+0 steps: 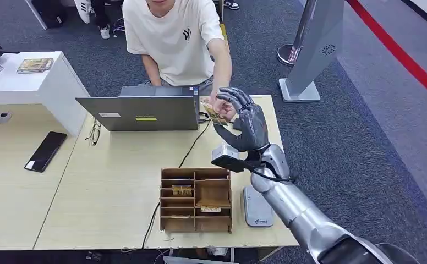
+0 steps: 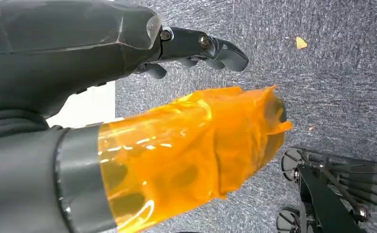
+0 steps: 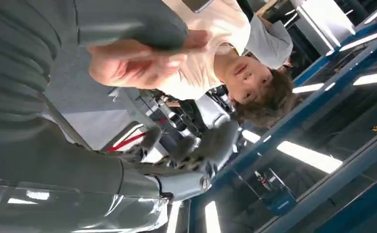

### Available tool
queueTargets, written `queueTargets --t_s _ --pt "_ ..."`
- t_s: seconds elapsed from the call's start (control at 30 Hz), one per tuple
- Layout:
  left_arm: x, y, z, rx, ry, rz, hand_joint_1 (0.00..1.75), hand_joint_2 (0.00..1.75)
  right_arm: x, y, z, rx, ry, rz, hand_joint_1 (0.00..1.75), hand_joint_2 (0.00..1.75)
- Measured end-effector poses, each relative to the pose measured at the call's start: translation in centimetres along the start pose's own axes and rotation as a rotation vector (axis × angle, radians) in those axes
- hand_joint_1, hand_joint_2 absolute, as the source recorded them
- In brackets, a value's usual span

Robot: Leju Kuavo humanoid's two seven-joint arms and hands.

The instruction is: Pass the card to the sensor for recognition and then transmit it.

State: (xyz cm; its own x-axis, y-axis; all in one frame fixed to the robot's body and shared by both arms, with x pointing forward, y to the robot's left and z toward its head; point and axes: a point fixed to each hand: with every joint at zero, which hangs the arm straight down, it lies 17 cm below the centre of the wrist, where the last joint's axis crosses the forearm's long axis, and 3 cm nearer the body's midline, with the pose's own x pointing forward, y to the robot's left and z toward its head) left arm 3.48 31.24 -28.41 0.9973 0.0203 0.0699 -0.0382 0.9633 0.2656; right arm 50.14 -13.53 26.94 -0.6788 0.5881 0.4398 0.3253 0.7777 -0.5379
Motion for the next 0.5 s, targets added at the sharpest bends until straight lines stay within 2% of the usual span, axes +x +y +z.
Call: queueTargets --t_s 0.07,0.17,0.5 --pt "-0.01 0.0 0.0 0.0 0.0 0.0 0.0 0.0 0.0 0.0 0.0 0.0 0.0 0.0 1.68 1.75" --pt "-0.01 0.0 0.0 0.0 0.0 0.0 0.0 0.0 0.09 0.06 -0.03 -0.001 0.0 -0.003 1.75 1.75" --pt "-0.01 -0.01 0.0 0.0 0.001 0.0 0.0 0.0 0.14 0.1 -0.07 -0.002 0.002 -0.006 1.75 1.75"
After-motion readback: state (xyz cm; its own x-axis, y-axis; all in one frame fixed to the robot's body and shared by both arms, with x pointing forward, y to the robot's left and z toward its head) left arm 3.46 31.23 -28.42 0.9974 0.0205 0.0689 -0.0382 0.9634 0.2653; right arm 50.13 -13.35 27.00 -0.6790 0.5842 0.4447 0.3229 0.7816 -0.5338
